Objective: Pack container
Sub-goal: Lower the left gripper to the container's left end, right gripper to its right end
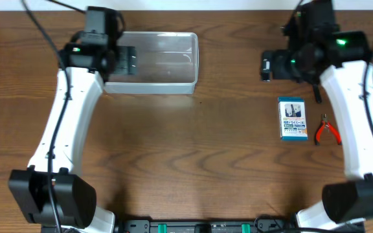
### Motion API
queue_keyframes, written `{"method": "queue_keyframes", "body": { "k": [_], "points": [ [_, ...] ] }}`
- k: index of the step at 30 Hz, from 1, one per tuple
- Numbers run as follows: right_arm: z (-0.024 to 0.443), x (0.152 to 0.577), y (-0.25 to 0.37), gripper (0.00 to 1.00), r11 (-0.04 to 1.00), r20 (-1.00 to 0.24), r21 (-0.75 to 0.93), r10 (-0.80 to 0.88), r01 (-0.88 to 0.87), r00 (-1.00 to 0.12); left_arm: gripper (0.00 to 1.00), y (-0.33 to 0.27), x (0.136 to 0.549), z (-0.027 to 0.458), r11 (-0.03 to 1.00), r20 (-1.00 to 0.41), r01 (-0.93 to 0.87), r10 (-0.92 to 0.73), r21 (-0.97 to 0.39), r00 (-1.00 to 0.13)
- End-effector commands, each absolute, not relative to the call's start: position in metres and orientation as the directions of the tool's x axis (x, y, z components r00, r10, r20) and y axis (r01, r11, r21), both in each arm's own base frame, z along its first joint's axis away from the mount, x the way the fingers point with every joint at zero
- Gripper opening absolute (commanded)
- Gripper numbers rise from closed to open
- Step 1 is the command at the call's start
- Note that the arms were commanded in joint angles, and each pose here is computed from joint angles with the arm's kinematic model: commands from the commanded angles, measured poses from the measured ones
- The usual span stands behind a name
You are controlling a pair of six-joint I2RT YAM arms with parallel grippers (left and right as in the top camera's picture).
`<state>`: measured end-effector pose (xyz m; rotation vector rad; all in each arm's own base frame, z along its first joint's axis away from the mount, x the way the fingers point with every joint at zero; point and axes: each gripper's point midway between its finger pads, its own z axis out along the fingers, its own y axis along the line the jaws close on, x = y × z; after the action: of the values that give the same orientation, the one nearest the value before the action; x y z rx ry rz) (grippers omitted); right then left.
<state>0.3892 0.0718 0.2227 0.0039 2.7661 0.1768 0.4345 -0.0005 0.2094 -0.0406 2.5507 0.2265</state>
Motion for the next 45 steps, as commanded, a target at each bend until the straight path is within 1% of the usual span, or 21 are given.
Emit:
{"method": "queue_keyframes", "body": {
  "k": [1,5,8,13,15,19,22,24,30,33,42,45],
  "points": [
    [0.207,0.397,0.099,0.99,0.986,-0.335,0.154,-0.013,-0.069,-0.942,0.98,0.034,0.436,0.22,0.971,-0.578,-0.185,-0.066,0.149,-0.813],
    [0.181,0.406,0.122,0.99,0.983,-0.301,0.148,-0.064,-0.113,-0.952,0.98,0.067,0.434,0.221,0.956,-0.584,-0.256,-0.128,0.142,-0.801],
    [0.168,0.413,0.142,0.99,0.976,-0.302,0.156,-0.098,-0.151,-0.948,0.98,0.084,0.431,0.221,0.945,-0.583,-0.295,-0.161,0.142,-0.796],
    [0.148,0.426,0.177,0.99,0.964,-0.327,0.164,-0.145,-0.207,-0.934,0.98,0.095,0.426,0.219,0.937,-0.571,-0.316,-0.182,0.145,-0.801],
    [0.141,0.428,0.19,0.99,0.963,-0.33,0.174,-0.139,-0.205,-0.934,0.98,0.095,0.425,0.219,0.937,-0.571,-0.317,-0.182,0.145,-0.801],
    [0.138,0.434,0.215,0.99,0.958,-0.363,0.203,-0.12,-0.204,-0.924,0.98,0.095,0.425,0.219,0.937,-0.571,-0.317,-0.182,0.145,-0.801],
    [0.142,0.436,0.231,0.99,0.949,-0.396,0.212,-0.137,-0.235,-0.908,0.98,0.095,0.425,0.219,0.937,-0.57,-0.317,-0.182,0.145,-0.801],
    [0.144,0.437,0.24,0.99,0.948,-0.41,0.228,-0.113,-0.221,-0.905,0.98,0.095,0.425,0.218,0.937,-0.569,-0.317,-0.182,0.146,-0.802],
    [0.151,0.446,0.25,0.99,0.949,-0.43,0.288,0.007,-0.13,-0.903,0.98,0.094,0.419,0.214,0.938,-0.542,-0.312,-0.185,0.152,-0.82],
    [0.15,0.449,0.245,0.98,0.958,-0.434,0.276,0.052,-0.078,-0.9,0.98,0.093,0.415,0.212,0.938,-0.525,-0.309,-0.186,0.156,-0.83],
    [0.125,0.453,0.246,0.99,0.966,-0.4,0.252,0.046,-0.062,-0.915,0.98,0.092,0.405,0.206,0.939,-0.488,-0.302,-0.189,0.163,-0.852],
    [0.13,0.457,0.248,0.99,0.964,-0.412,0.257,0.049,-0.065,-0.91,0.98,0.092,0.405,0.206,0.939,-0.488,-0.302,-0.189,0.163,-0.852]
  ]
}}
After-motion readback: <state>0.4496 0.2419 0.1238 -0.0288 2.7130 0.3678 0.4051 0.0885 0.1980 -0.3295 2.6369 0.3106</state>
